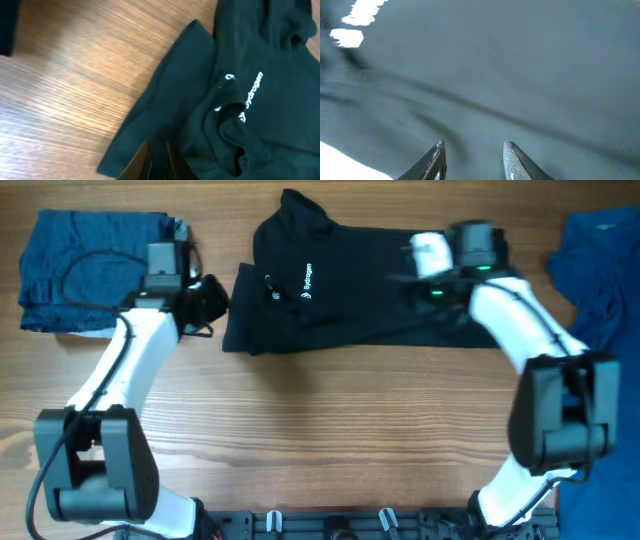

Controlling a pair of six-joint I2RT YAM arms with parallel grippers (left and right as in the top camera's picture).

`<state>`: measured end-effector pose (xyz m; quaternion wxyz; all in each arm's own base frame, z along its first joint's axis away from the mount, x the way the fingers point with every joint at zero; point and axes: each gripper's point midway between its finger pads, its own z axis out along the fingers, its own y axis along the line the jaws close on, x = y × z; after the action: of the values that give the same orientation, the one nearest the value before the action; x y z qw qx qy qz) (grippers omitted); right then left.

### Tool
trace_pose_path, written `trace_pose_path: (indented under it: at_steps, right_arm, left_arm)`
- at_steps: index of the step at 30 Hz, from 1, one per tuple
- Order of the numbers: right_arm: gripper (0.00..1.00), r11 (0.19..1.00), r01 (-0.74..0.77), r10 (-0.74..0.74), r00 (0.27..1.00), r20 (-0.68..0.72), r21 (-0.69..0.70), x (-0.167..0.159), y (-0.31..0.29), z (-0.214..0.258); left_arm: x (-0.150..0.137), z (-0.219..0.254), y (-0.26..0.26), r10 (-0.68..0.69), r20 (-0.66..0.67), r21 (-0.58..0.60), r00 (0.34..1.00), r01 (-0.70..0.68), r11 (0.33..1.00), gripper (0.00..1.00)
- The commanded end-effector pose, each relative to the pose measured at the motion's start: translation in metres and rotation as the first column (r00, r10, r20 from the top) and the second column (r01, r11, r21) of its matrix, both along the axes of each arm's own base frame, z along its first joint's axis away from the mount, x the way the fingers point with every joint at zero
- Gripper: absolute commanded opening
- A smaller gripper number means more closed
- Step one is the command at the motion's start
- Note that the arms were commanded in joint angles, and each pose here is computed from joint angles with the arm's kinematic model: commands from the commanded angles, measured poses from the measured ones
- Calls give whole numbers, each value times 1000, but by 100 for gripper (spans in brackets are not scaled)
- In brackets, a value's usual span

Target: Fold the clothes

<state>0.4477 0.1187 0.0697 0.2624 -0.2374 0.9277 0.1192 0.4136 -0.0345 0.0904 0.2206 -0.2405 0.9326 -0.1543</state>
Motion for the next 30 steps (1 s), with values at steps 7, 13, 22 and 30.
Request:
trace_pose_path:
  at_steps: [7, 13, 22, 30]
  right_arm:
    - [48, 940, -284, 320, 928, 192, -190, -14, 123, 5]
    - [53, 889, -409, 449, 868, 212, -207, -34, 169, -4]
    - [76, 858, -436, 492, 848, 195, -271, -33, 175, -31]
    - [77, 818, -497, 555, 814, 170, -289, -39, 177, -43]
  left_arm:
    - [-12, 0, 46, 72, -37, -19, 997, -73, 997, 26]
    - [-13, -1, 45, 25, -30, 8, 999, -24, 1000, 63]
    - [-12, -1, 15, -94, -15, 33, 995, 95, 995, 68]
    - [-11, 0, 8, -111, -11, 34, 994, 111, 993, 69]
